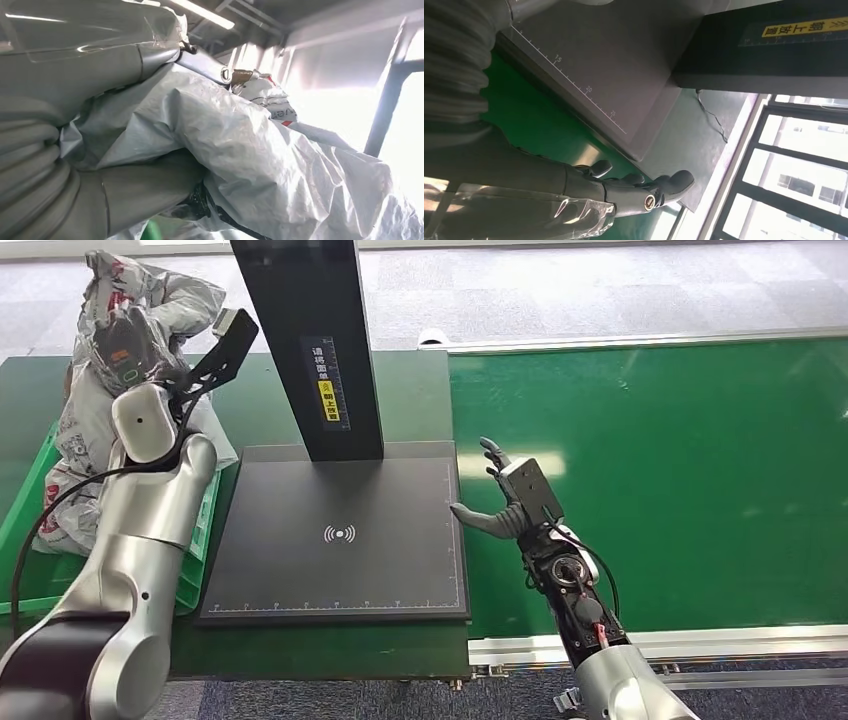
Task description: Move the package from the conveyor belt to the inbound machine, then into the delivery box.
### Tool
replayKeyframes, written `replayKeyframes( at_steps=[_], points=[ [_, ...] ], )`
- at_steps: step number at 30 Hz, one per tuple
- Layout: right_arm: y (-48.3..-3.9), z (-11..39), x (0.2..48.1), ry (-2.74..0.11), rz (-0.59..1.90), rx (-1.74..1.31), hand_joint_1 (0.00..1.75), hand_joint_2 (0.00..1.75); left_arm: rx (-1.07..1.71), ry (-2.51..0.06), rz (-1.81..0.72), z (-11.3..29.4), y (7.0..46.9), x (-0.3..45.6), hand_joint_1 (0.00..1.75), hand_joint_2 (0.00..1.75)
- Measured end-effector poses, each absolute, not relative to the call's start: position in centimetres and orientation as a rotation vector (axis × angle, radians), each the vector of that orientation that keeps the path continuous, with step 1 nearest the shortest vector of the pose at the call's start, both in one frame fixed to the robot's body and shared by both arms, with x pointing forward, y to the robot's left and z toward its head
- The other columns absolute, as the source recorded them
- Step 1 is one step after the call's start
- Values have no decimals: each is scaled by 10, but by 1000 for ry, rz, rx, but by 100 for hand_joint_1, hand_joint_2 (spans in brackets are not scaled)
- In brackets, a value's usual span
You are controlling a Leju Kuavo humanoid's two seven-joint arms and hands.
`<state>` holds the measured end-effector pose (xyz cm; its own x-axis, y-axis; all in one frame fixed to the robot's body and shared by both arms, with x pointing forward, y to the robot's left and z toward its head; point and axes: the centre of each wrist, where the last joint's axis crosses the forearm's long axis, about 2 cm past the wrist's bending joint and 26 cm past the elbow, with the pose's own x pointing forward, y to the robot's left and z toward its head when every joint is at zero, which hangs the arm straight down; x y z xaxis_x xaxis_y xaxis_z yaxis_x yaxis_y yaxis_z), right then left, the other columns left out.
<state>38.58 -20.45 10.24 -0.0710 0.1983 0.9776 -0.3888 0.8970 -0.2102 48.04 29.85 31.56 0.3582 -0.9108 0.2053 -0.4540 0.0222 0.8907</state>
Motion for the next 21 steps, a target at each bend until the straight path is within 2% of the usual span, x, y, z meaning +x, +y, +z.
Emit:
replayKeyframes(
  at_steps=[9, 21],
  points=[
    [-192, 107, 390, -1562, 519, 177, 0, 175, 1556, -634, -711, 296, 372, 494, 175, 175],
    [-177, 114, 394, -1555, 544, 198, 0, 175, 1352, -161, -830, 260, 432, 476, 175, 175]
  ],
)
